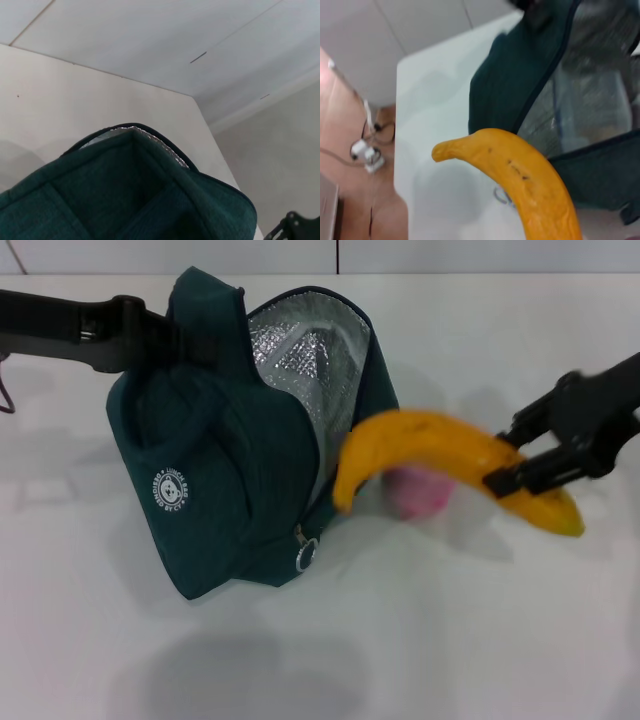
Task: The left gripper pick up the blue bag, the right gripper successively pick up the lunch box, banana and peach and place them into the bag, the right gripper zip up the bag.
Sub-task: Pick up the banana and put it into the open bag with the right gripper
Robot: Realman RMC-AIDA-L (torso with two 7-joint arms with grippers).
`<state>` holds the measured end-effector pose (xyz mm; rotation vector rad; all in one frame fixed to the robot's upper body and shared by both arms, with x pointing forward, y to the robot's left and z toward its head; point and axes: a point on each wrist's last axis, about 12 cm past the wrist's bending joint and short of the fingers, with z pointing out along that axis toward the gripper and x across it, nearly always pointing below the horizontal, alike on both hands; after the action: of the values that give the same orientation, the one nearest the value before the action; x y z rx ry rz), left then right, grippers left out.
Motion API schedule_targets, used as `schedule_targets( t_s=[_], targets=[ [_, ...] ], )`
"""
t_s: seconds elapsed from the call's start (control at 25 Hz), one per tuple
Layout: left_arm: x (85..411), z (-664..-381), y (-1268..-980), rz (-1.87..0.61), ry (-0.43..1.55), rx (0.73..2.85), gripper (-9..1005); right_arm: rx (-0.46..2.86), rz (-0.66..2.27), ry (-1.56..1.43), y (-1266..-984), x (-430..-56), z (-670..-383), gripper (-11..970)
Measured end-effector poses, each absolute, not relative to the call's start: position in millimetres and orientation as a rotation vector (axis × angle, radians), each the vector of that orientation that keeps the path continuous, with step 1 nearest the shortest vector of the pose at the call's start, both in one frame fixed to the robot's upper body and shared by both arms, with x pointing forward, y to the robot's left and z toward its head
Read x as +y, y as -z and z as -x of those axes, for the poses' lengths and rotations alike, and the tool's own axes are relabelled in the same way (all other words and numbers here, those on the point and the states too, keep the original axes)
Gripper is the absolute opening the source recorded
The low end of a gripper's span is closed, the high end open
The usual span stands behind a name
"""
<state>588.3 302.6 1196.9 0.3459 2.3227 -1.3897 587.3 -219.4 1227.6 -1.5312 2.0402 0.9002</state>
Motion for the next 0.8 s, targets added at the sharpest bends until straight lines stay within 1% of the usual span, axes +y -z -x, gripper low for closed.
schedule_targets(
  t_s=[0.2,0.4,0.56,0.6,0.8],
  targets=[
    [302.9,-588.3,-1196.9,-0.344,1.39,2.322,50,2.032,1.443,-0.851,-1240.3,-236.2,-593.7,439],
    [301.5,-589.5,-1198.2,-0.351,1.389,2.318,51,2.05,1.323,-0.732,-1256.6,-240.2,-611.5,439],
    [300.3,-590.3,-1198.9,-0.357,1.389,2.316,51,2.057,1.32,-0.636,-1275.8,-224.2,-627.8,438],
    [300.2,-590.4,-1198.9,-0.357,1.388,2.315,51,2.064,1.338,-0.604,-1281.7,-215.9,-632.0,438],
    [298.4,-590.4,-1197.7,-0.365,1.387,2.308,51,2.086,1.444,-0.455,-1294.0,-174.0,-642.5,438]
  ],
)
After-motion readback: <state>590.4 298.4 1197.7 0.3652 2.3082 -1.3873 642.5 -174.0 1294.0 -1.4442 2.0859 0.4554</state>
